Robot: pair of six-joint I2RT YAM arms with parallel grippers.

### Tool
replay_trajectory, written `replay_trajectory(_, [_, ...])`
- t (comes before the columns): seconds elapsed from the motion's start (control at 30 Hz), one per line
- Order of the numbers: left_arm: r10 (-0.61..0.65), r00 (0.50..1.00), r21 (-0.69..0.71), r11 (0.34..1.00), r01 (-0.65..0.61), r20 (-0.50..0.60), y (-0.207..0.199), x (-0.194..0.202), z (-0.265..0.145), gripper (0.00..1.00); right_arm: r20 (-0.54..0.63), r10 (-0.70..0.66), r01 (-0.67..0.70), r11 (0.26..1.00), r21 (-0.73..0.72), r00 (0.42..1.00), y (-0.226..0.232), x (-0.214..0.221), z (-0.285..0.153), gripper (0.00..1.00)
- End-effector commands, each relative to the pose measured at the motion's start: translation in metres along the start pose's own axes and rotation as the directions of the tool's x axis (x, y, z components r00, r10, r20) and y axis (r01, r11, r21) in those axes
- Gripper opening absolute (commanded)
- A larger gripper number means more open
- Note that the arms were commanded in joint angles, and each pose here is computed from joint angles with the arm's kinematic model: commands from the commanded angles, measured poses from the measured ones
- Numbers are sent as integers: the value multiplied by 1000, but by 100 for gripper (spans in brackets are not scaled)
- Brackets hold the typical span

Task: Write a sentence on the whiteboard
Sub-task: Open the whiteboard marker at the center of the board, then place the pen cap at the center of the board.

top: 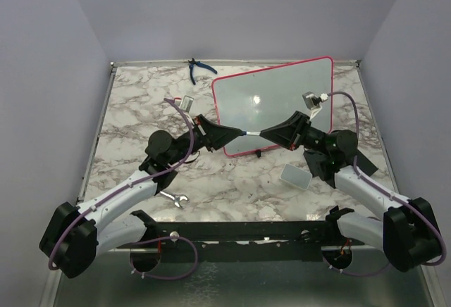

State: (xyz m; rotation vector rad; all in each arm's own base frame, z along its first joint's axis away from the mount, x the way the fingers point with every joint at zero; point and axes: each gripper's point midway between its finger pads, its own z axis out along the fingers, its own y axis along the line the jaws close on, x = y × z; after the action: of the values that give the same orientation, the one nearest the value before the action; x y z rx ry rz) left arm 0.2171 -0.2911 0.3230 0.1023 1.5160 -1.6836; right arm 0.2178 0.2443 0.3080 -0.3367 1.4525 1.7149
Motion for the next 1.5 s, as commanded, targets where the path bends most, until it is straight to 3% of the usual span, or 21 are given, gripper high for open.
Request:
replay_trajectory(0.0, [66, 984, 40, 996, -73, 164, -15, -42, -13, 0, 76, -24, 20, 998, 55, 997, -11, -11, -10, 1])
replay_trajectory(0.5, [71, 980, 50, 995, -81, 186, -10, -53, -28, 0, 74, -39, 28, 989, 144, 996, -22, -8, -22, 1])
replay_trajectory(0.7, [176, 978, -164, 974, -157, 114, 29, -54, -50, 0, 71, -129, 108, 963, 248, 989, -16, -17, -34, 0])
replay_trajectory(0.77, [248, 967, -285, 933, -221, 62, 45, -55, -59, 0, 75, -168, 142, 952, 272, 983, -12, -21, -37, 0])
replay_trajectory(0.87, [310, 950, -498, 820, -282, -27, 79, -57, -81, 0, 72, -204, 172, 934, 314, 976, -13, -23, -42, 0])
replay_trajectory(1.0, [279, 955, -681, 681, -268, -97, 121, -48, -112, 0, 42, -277, 245, 904, 350, 960, -11, -30, -44, 1])
replay_trajectory(1.27, [195, 969, -845, 482, -232, -154, 175, -4, -145, 0, 10, -397, 358, 838, 412, 918, -8, -42, -51, 1])
replay_trajectory(1.47, [147, 951, -872, 379, -309, -272, 202, 38, -148, 0, -4, -391, 356, 834, 422, 921, -17, -36, -53, 1])
